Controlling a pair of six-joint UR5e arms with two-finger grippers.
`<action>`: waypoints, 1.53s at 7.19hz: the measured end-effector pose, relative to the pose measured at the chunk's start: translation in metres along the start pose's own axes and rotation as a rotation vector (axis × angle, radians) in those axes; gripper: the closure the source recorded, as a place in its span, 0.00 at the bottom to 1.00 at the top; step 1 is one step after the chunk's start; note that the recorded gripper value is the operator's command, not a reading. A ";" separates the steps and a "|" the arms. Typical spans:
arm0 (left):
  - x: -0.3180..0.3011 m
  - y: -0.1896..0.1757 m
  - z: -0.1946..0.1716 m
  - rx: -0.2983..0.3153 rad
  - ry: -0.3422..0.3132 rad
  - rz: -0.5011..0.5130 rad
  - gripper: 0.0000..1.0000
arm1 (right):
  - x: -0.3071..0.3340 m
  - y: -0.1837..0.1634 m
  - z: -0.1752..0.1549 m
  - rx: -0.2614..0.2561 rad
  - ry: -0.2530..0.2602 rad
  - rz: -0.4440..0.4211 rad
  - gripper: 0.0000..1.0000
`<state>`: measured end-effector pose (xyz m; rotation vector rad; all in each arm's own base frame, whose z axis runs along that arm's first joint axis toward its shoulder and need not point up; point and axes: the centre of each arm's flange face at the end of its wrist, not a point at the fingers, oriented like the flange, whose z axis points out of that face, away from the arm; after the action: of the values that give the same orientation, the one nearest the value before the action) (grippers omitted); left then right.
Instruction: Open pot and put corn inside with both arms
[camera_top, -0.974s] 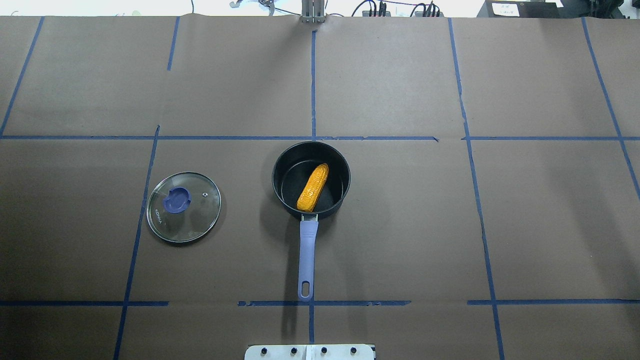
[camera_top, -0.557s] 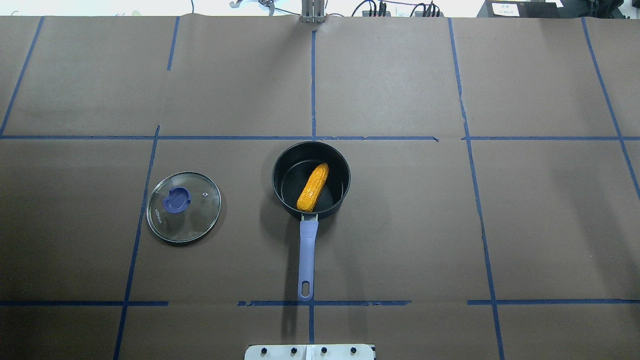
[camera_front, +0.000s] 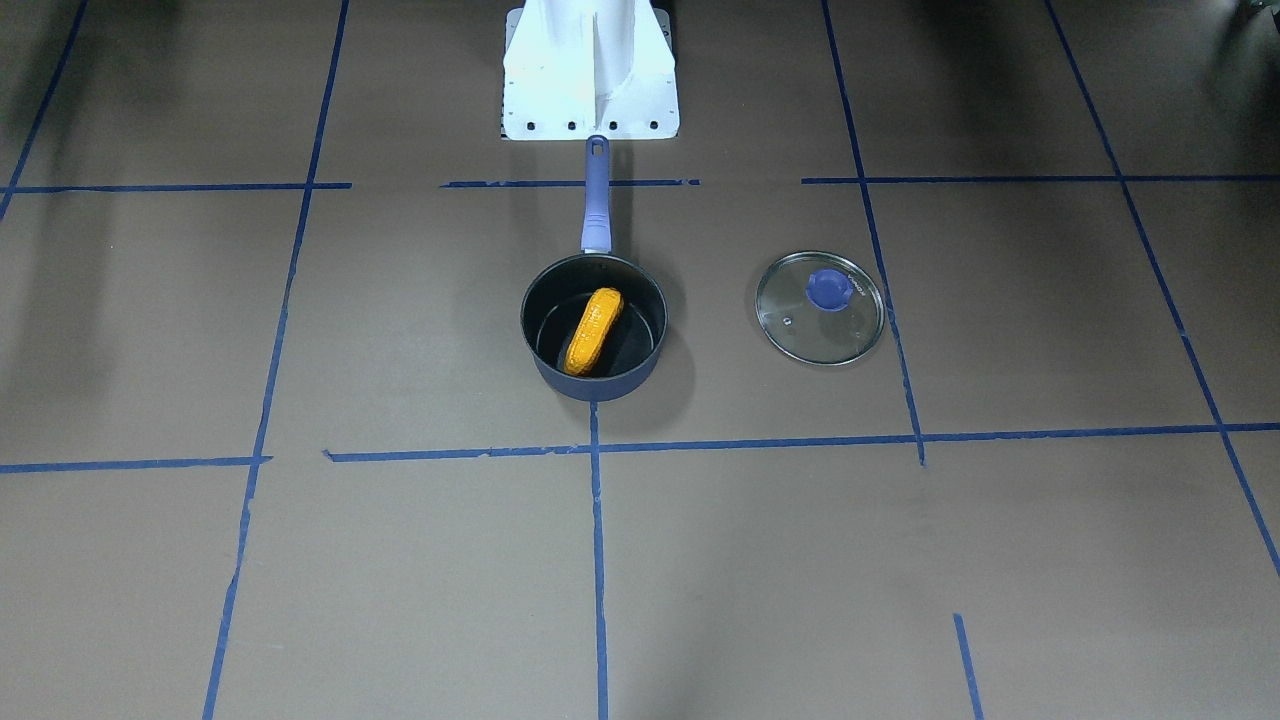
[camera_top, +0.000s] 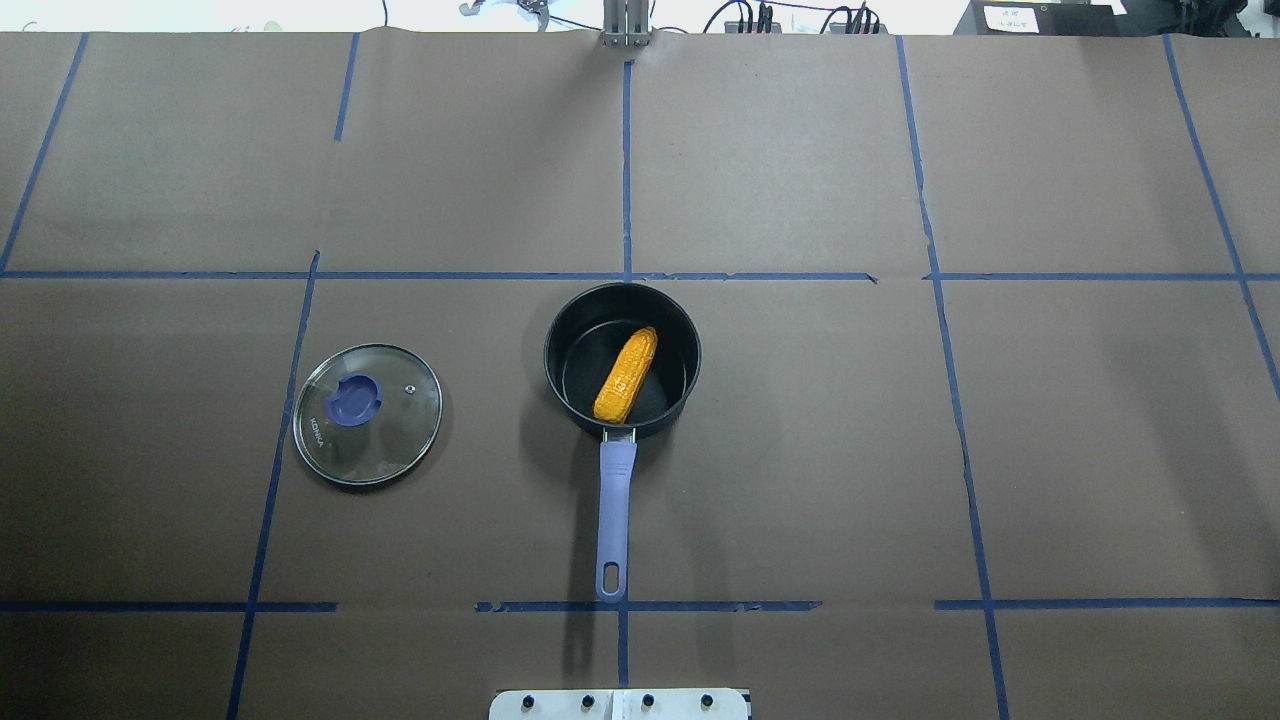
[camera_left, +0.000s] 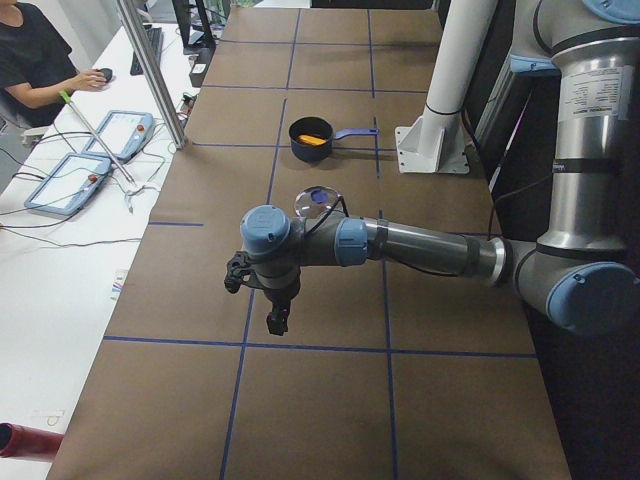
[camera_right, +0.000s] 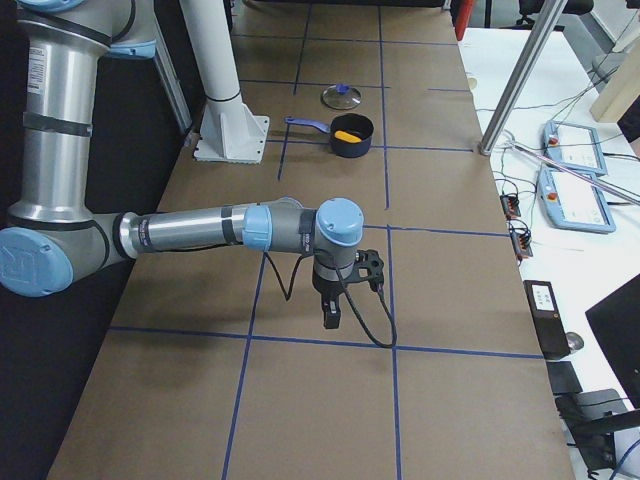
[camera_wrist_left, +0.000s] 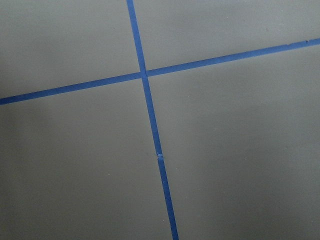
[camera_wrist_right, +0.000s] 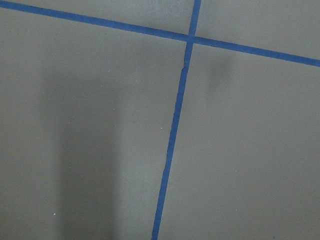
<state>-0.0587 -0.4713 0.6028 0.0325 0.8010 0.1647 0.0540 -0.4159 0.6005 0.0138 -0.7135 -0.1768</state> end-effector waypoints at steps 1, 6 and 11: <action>-0.006 0.000 0.006 -0.006 0.003 -0.007 0.00 | -0.002 -0.001 -0.002 0.005 0.000 -0.005 0.00; -0.012 -0.002 0.013 0.001 -0.001 0.002 0.00 | -0.005 -0.010 -0.004 0.011 -0.014 -0.051 0.00; -0.011 -0.002 0.012 0.001 -0.003 0.001 0.00 | -0.001 -0.010 0.003 0.000 -0.026 -0.059 0.00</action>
<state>-0.0572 -0.4750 0.6191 0.0338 0.7981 0.1657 0.0496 -0.4254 0.6011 0.0329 -0.7395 -0.2334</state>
